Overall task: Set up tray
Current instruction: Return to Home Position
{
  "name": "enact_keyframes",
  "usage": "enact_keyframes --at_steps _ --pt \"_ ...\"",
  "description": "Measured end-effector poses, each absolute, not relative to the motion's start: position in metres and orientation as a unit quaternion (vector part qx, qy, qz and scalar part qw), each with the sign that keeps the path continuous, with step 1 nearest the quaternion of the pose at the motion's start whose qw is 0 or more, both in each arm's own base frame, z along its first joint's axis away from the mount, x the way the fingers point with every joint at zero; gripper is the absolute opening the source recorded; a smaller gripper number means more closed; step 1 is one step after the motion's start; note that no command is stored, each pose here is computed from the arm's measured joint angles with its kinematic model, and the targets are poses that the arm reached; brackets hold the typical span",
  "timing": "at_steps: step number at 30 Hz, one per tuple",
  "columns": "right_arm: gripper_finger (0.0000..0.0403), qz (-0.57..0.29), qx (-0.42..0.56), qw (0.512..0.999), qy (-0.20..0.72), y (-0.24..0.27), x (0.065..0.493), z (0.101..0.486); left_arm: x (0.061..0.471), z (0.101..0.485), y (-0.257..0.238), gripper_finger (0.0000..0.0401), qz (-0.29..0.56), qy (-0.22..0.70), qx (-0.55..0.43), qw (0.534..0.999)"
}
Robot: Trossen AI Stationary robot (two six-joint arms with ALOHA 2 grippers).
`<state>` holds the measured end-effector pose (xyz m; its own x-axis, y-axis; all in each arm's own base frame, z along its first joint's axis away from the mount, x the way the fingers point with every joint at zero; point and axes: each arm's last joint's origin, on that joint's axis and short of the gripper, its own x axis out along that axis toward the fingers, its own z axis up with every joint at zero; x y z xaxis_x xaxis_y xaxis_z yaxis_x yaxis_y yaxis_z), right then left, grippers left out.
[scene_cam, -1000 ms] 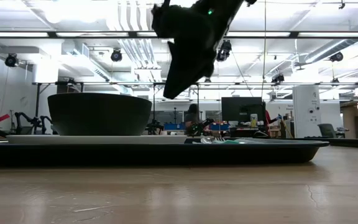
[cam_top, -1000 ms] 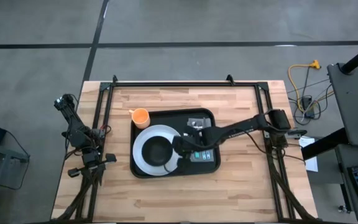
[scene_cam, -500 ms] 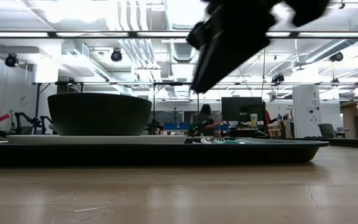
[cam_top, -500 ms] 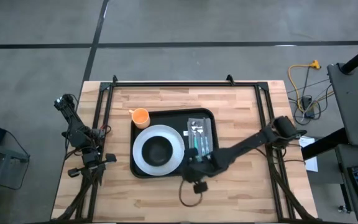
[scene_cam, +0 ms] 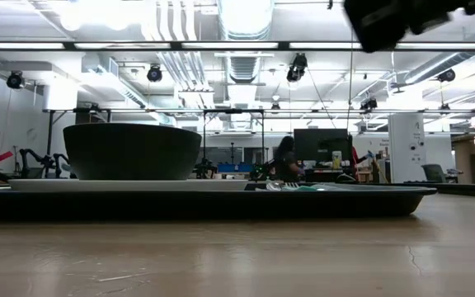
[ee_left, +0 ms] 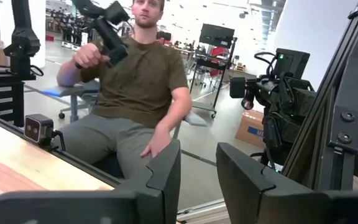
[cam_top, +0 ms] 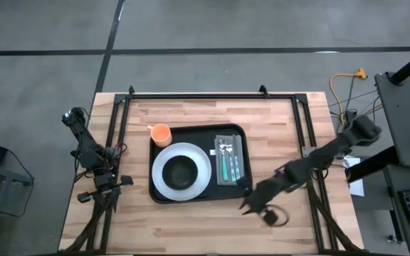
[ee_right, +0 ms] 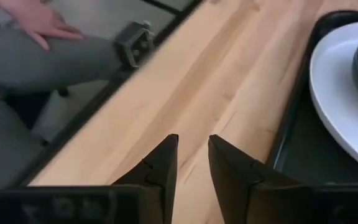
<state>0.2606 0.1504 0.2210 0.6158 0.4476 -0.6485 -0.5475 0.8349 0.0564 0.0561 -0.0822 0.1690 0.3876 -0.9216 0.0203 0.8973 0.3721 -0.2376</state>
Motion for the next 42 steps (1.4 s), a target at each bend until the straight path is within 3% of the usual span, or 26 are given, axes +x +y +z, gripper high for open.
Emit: enact_keyframes --at_steps 9,24,31,42 --pt "0.0068 0.295 -0.049 0.918 0.262 0.112 0.191 0.237 0.056 0.169 -0.082 0.0085 -0.551 0.058 -0.105 0.826" --pt "0.0089 0.364 0.023 0.928 0.071 0.064 0.087 0.228 0.056 0.169 -0.082 0.0085 -0.551 0.058 -0.105 0.826" --pt "0.0082 0.399 0.035 0.916 -0.017 0.047 0.058 0.230 0.056 0.169 -0.082 0.0085 -0.550 0.058 -0.105 0.826" --pt "0.0069 0.495 0.035 0.865 -0.081 0.053 0.055 0.234 0.057 0.168 -0.083 0.0085 -0.550 0.063 -0.103 0.827"
